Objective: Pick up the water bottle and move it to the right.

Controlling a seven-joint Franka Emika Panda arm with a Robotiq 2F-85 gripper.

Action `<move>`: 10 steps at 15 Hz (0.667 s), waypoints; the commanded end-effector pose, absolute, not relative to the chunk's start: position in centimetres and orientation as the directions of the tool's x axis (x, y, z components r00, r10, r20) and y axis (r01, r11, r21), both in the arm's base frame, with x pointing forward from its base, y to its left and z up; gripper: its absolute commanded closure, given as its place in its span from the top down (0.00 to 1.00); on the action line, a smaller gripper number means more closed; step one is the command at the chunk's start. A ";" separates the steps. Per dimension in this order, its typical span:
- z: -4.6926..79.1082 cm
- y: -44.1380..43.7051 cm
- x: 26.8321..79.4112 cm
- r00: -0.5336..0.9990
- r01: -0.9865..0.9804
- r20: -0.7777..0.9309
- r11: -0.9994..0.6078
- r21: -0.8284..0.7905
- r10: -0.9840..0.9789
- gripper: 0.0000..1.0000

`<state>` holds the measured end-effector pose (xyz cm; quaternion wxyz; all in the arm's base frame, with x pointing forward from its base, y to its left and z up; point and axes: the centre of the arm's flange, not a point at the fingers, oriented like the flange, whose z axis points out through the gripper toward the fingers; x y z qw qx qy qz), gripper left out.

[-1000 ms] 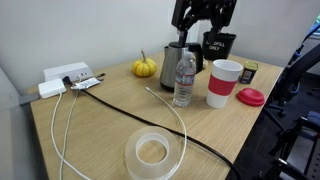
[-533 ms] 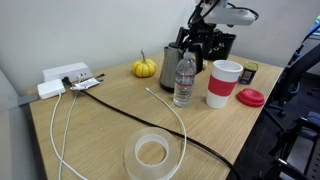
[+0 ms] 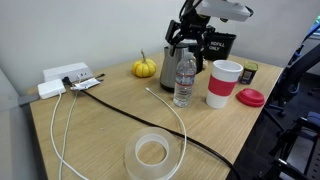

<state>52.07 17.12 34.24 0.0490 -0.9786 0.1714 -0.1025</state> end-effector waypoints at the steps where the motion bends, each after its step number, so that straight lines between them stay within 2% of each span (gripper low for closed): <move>1: 35.3 18.2 51.1 0.934 -0.288 0.181 -0.948 -0.134 -0.309 1.00; 10: 36.0 20.6 50.6 0.937 -0.257 0.203 -0.956 -0.142 -0.283 1.00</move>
